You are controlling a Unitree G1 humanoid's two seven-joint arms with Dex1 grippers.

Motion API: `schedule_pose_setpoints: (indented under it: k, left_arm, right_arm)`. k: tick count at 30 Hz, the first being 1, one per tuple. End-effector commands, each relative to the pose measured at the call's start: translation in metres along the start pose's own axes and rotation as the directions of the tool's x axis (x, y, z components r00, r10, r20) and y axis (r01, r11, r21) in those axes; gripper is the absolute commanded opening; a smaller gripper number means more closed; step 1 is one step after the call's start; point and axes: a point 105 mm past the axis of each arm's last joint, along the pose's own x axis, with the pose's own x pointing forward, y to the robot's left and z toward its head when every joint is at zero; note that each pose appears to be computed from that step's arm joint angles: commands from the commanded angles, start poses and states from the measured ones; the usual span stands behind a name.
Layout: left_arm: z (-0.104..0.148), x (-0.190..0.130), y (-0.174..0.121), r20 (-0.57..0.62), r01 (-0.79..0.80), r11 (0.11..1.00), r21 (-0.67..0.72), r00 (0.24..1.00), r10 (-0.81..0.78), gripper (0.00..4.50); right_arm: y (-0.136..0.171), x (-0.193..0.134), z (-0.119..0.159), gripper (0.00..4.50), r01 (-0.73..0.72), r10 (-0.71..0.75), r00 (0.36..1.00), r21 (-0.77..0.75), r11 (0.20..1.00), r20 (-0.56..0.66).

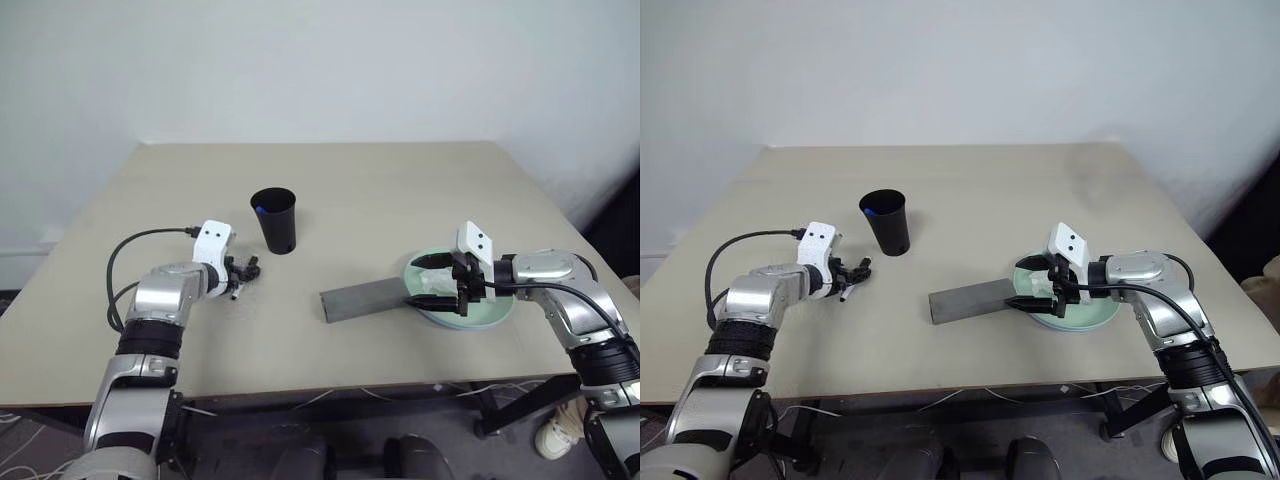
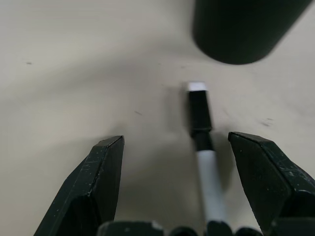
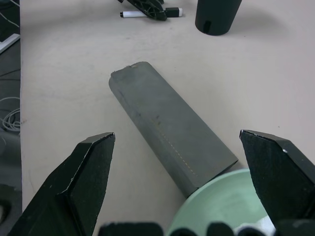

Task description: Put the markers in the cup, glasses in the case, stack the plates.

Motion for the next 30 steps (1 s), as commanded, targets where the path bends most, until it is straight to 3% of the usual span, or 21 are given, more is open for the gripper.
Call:
schedule_pose_setpoints:
  k: [1, 7, 8, 11, 18, 24, 30]
  left_arm:
    - [0.012, 0.003, -0.003, 0.023, -0.007, 0.999, 0.032, 1.0, 0.006, 3.57]
    - [0.008, 0.01, -0.007, -0.006, -0.003, 0.999, 0.044, 1.0, 0.003, 3.57]
    - [0.007, 0.011, -0.007, -0.009, -0.003, 0.999, 0.046, 1.0, 0.004, 3.4]
    - [0.007, 0.012, -0.009, -0.017, 0.005, 0.999, 0.051, 1.0, -0.004, 2.69]
    - [0.011, 0.012, -0.015, -0.015, 0.033, 0.997, 0.067, 0.999, -0.032, 0.31]
    - [0.025, 0.006, -0.021, 0.042, 0.093, 0.992, 0.08, 0.994, -0.096, 0.31]
    - [0.047, -0.031, -0.053, 0.114, 0.368, 0.917, 0.153, 0.915, -0.386, 0.31]
  right_arm:
    - [-0.004, -0.008, 0.014, 4.41, 0.028, -0.026, 0.999, -0.045, 0.999, 0.028]
    - [-0.004, -0.007, 0.014, 4.41, 0.029, -0.028, 0.999, -0.046, 0.999, 0.029]
    - [-0.004, -0.007, 0.014, 4.41, 0.029, -0.028, 0.999, -0.046, 0.999, 0.03]
    - [-0.004, -0.006, 0.015, 4.41, 0.029, -0.027, 0.999, -0.047, 0.998, 0.031]
    - [-0.004, -0.005, 0.015, 4.41, 0.028, -0.026, 0.999, -0.047, 0.999, 0.033]
    - [-0.005, -0.005, 0.016, 4.41, 0.026, -0.025, 0.999, -0.049, 0.998, 0.034]
    - [-0.006, -0.006, 0.017, 4.41, 0.026, -0.025, 0.999, -0.051, 0.998, 0.032]
